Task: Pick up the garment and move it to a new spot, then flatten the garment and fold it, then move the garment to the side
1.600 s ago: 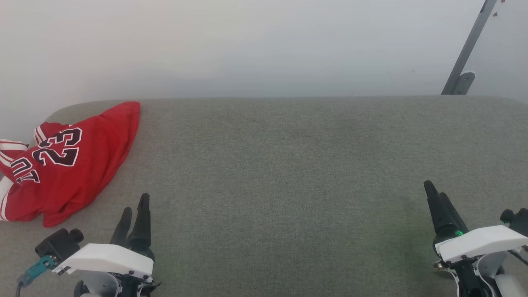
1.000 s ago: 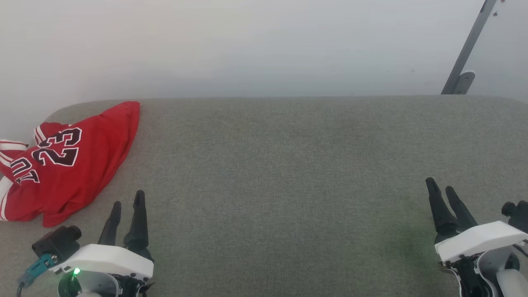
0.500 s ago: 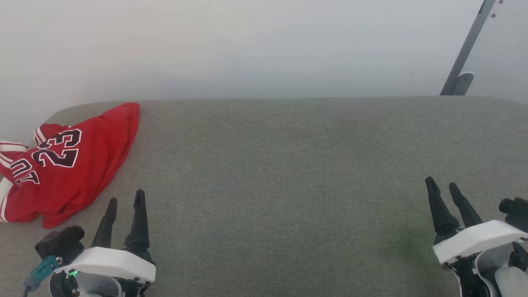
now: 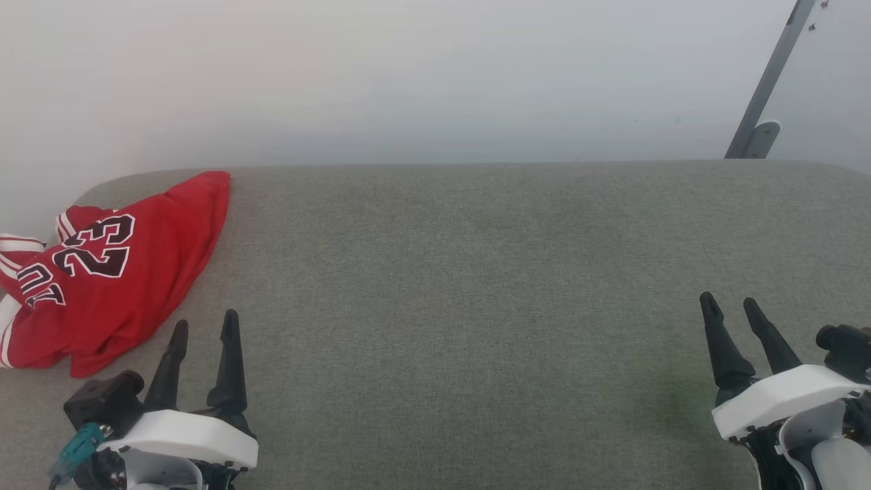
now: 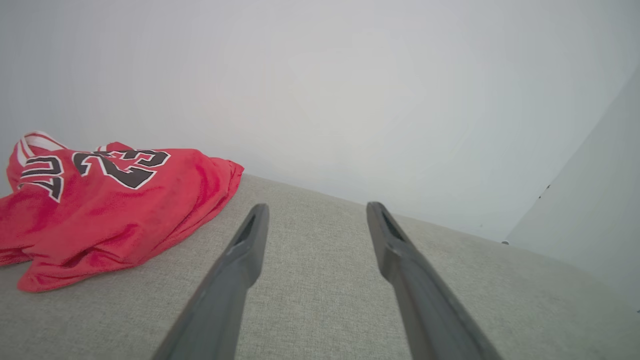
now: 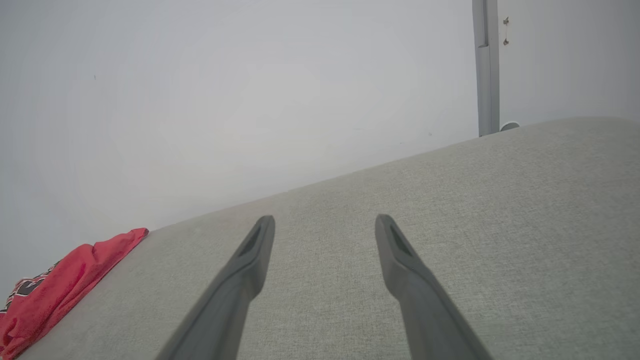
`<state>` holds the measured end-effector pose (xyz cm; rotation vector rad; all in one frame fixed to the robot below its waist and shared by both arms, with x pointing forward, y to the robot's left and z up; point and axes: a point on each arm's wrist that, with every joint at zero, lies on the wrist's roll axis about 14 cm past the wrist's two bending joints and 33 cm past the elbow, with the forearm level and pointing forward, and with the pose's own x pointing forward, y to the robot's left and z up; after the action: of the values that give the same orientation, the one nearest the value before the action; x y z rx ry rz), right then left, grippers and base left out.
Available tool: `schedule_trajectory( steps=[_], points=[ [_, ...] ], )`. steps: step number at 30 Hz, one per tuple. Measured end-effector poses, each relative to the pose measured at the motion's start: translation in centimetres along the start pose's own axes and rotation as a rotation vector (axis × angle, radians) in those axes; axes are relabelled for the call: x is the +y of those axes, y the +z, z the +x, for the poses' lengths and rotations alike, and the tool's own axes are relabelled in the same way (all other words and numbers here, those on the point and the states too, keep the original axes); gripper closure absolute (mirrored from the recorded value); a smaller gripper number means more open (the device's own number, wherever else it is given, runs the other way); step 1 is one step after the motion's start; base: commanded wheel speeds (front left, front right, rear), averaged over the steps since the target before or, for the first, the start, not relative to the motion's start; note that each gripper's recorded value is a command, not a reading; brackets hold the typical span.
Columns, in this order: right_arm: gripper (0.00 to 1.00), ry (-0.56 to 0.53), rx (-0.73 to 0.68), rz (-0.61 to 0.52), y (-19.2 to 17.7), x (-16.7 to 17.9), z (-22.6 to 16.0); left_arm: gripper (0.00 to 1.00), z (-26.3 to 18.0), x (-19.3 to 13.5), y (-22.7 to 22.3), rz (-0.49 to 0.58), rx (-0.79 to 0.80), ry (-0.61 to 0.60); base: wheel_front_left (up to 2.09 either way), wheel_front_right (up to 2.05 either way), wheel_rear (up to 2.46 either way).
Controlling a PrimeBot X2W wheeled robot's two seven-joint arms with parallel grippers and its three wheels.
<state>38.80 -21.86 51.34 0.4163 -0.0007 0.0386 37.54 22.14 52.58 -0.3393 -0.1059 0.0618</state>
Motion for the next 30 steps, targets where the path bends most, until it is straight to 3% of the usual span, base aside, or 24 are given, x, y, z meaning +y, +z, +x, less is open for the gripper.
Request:
schedule_trajectory(
  steps=[30],
  points=[
    [0.0, 0.023, -0.031, -0.229, 1.0, 0.0, 0.0, 0.0, 0.0, -1.0, 1.3, 0.194, -0.072, -0.065, 0.0, 0.0, 0.0]
  ],
)
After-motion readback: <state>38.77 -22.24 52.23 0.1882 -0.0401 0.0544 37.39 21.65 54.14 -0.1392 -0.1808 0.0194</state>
